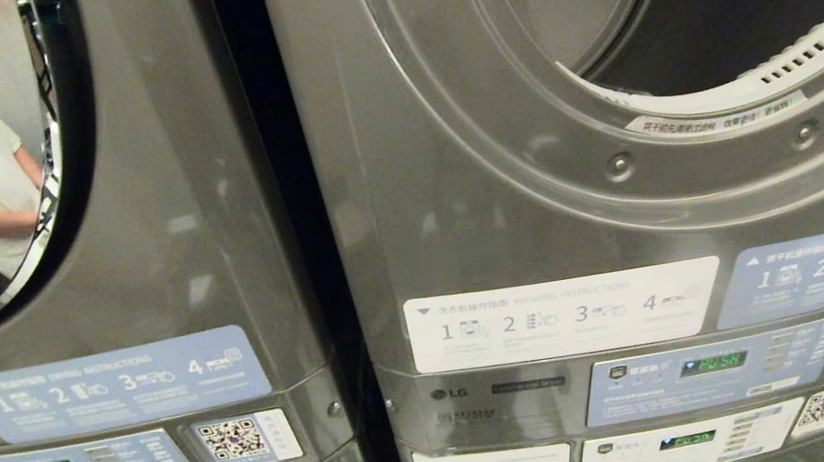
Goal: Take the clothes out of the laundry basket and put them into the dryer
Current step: Put the clothes in the dryer
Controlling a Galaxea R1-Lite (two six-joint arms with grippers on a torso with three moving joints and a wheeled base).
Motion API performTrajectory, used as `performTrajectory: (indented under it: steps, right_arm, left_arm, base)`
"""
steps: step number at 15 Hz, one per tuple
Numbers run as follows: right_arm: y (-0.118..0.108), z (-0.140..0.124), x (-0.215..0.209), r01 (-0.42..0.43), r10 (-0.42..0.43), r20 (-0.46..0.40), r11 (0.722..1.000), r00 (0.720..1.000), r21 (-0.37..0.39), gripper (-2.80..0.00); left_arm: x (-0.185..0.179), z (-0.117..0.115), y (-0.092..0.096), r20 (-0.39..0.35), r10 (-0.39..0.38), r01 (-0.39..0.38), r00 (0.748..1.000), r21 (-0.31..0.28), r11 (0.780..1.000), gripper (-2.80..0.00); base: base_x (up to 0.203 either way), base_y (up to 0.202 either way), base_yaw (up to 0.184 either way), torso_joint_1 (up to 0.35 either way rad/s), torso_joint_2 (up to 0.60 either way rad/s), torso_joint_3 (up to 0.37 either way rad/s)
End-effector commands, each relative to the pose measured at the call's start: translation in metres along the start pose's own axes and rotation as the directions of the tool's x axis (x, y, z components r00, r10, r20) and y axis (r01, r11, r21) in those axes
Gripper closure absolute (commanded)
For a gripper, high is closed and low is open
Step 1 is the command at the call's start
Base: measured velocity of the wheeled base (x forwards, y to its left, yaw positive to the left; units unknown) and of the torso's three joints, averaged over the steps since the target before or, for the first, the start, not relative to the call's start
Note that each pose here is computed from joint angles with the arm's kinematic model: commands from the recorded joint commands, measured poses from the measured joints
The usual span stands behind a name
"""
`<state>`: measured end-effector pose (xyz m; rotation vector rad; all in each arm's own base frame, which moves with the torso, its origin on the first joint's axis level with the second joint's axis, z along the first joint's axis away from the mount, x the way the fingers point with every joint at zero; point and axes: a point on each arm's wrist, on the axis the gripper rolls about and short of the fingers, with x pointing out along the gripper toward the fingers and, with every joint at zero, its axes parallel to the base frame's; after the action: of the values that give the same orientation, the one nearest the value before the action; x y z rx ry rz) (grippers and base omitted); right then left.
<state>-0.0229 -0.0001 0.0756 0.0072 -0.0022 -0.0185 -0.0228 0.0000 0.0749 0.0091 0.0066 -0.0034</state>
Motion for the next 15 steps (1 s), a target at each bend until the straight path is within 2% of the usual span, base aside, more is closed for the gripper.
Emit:
performTrajectory:
  steps: [1, 15]
  right_arm:
    - [0.0, 0.0, 0.0001, 0.0, 0.0, -0.001, 1.0, 1.0, 0.002, 0.0]
    - [0.0, 0.0, 0.0001, 0.0, 0.0, -0.001, 1.0, 1.0, 0.002, 0.0]
  left_arm:
    - [0.0, 0.0, 0.0, 0.0, 0.0, 0.0, 1.0, 0.0, 1.0, 0.0]
    - [0.0, -0.0001, 0.0, 0.0, 0.0, 0.0, 1.0, -0.001, 1.0, 0.0]
  base:
    - [0.0, 0.0, 0.0, 0.076, -0.14, -0.067]
    - [0.0, 0.0, 0.0, 0.06, -0.11, -0.058]
